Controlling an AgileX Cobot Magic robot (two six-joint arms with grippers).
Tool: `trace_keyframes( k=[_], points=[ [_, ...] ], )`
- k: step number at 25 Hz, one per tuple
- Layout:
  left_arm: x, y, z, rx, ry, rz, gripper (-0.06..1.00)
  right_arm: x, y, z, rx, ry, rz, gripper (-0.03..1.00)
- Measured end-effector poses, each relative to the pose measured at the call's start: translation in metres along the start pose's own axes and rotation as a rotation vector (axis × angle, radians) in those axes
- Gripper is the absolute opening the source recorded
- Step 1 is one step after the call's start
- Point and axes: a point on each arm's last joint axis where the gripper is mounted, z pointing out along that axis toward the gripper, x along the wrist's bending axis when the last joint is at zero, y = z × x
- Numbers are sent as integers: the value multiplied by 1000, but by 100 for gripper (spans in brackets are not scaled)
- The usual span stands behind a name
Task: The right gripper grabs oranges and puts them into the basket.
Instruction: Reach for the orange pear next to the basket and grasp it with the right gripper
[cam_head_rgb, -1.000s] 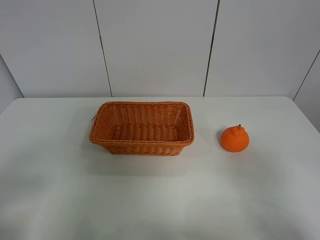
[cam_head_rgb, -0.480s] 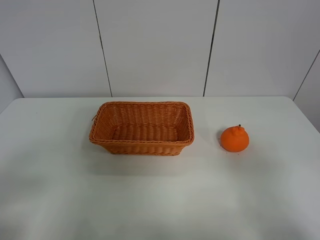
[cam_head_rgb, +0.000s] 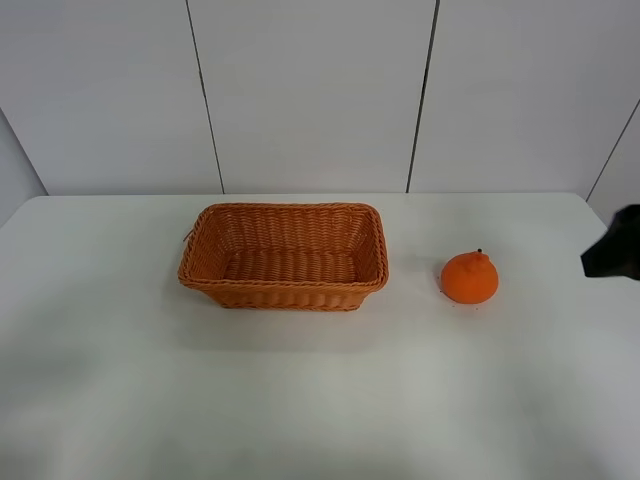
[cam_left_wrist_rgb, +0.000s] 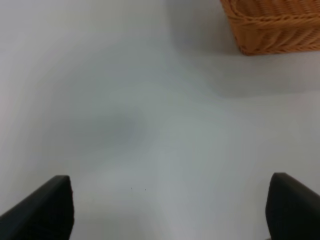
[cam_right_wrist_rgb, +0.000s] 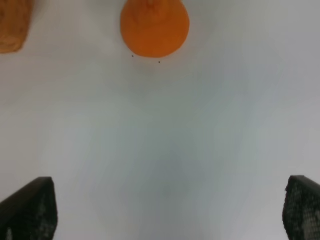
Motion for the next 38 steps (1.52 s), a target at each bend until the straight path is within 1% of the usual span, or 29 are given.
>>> trace_keyframes(
  k=[7, 11, 14, 16, 18, 20, 26, 31, 33, 38],
  points=[
    [0, 0, 0, 0, 0, 0, 88, -6, 80, 74, 225, 2, -1, 69],
    [0, 0, 0, 0, 0, 0, 88, -4, 110, 115, 291, 8, -22, 69],
    [0, 0, 0, 0, 0, 0, 88, 10, 124, 139, 309, 17, -80, 69],
    [0, 0, 0, 0, 0, 0, 88, 19, 127, 155, 332, 25, -111, 69],
    [0, 0, 0, 0, 0, 0, 88, 23, 125, 172, 358, 30, -122, 69],
    [0, 0, 0, 0, 0, 0, 88, 23, 123, 186, 370, 29, -121, 69],
    [0, 0, 0, 0, 0, 0, 88, 21, 120, 227, 359, 19, -116, 69],
    [0, 0, 0, 0, 0, 0, 88, 18, 107, 263, 427, 16, -109, 69],
    [0, 0, 0, 0, 0, 0, 88, 18, 104, 271, 440, 16, -108, 69],
    [0, 0, 0, 0, 0, 0, 88, 17, 103, 281, 421, 13, -105, 69]
  ],
)
